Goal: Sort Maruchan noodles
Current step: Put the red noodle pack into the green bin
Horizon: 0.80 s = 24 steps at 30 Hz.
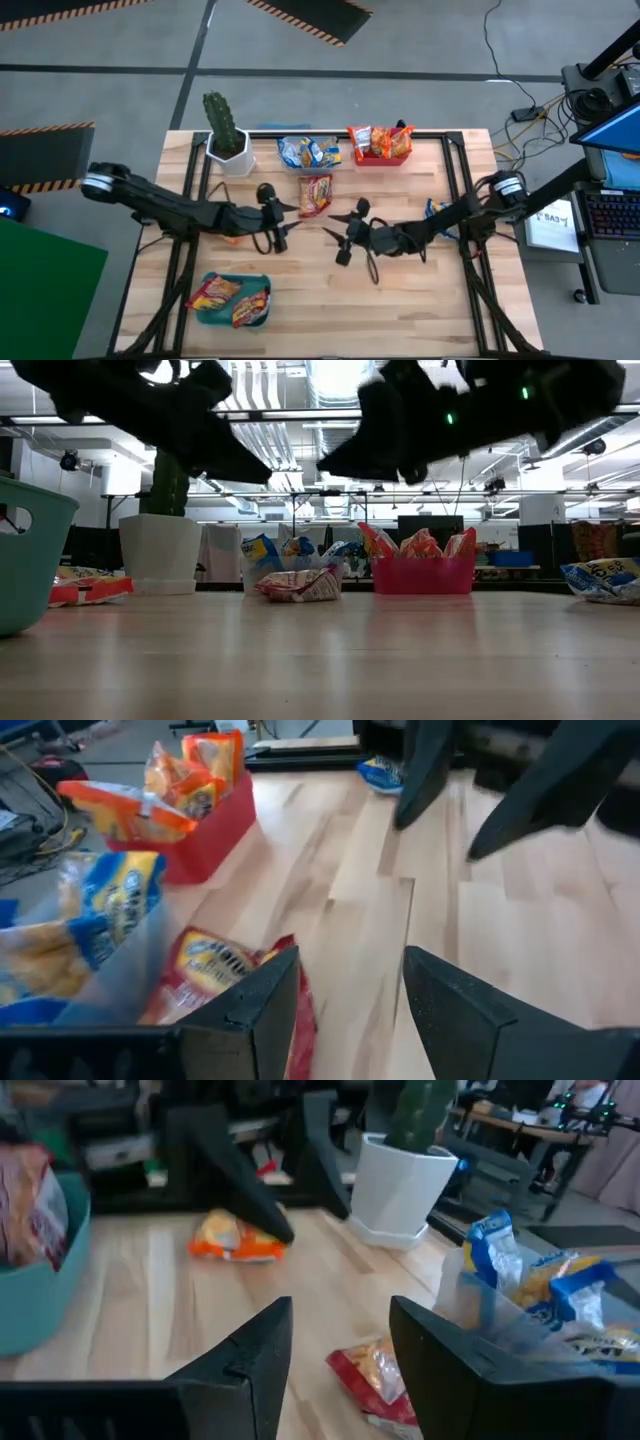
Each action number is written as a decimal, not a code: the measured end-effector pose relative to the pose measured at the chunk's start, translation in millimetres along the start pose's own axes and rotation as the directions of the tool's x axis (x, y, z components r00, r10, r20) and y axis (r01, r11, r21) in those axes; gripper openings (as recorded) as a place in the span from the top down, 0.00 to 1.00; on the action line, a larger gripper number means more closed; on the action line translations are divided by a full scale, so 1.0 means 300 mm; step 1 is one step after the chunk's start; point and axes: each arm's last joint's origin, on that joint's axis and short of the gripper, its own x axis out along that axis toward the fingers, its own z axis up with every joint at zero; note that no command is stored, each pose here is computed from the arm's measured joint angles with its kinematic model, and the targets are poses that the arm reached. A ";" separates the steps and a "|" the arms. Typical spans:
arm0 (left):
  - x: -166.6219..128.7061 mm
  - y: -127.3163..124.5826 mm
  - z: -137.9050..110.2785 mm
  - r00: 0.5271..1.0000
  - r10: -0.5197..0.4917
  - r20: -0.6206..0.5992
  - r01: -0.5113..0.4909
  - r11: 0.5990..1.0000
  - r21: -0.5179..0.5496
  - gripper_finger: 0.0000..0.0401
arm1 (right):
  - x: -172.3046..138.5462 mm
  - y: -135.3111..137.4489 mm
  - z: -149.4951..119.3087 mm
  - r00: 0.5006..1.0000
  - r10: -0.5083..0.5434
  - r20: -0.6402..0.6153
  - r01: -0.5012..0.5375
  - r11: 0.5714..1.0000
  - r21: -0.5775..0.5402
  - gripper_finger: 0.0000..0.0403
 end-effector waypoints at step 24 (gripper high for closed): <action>0.323 -0.019 -0.107 0.958 0.131 -0.254 -0.119 0.991 0.063 0.59 | -0.040 -0.081 -0.078 0.997 0.038 0.060 -0.043 0.996 0.078 0.61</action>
